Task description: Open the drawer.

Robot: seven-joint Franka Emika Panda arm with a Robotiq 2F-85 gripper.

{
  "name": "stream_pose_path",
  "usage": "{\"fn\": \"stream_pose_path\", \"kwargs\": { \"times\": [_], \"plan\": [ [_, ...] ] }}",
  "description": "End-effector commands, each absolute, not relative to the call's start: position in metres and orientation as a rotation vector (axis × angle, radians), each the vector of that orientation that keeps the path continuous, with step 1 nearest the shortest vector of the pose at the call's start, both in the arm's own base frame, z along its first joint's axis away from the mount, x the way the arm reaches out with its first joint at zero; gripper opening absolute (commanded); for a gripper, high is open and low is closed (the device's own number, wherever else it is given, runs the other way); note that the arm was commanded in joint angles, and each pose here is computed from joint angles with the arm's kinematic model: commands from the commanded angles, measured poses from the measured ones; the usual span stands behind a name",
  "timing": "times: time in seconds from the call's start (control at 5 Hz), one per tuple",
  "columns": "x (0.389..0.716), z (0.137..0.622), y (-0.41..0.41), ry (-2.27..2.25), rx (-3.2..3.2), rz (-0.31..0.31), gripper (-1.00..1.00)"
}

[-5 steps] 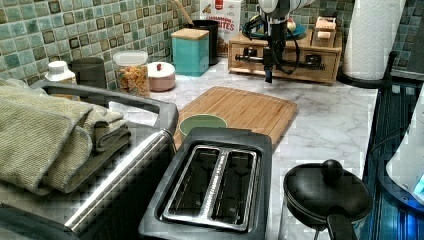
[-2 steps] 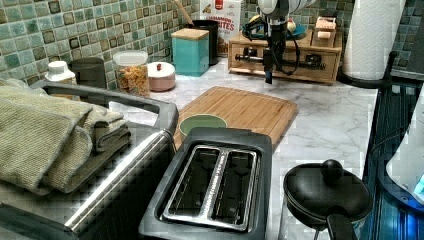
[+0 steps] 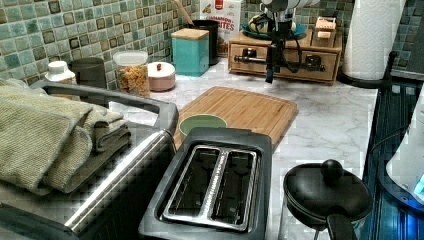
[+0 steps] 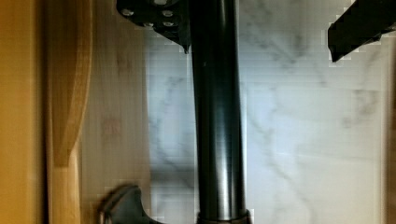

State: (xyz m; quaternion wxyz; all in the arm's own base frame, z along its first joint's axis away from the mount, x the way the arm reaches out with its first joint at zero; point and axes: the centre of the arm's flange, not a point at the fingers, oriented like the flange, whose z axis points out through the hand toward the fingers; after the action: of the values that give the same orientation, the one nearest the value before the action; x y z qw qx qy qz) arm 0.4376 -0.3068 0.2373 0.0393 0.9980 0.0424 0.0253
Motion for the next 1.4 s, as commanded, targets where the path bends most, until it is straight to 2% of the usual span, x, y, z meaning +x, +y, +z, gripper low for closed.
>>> {"fn": "stream_pose_path", "kwargs": {
  "times": [0.2,0.4,0.6,1.4],
  "plan": [
    [0.452,0.228,-0.036,0.547,3.147,-0.012,1.0],
    [0.453,0.238,-0.02,0.545,3.141,-0.049,1.0],
    [0.447,0.251,-0.015,0.535,3.097,0.022,1.0],
    [0.447,0.251,-0.015,0.535,3.097,0.022,1.0]
  ]
}}
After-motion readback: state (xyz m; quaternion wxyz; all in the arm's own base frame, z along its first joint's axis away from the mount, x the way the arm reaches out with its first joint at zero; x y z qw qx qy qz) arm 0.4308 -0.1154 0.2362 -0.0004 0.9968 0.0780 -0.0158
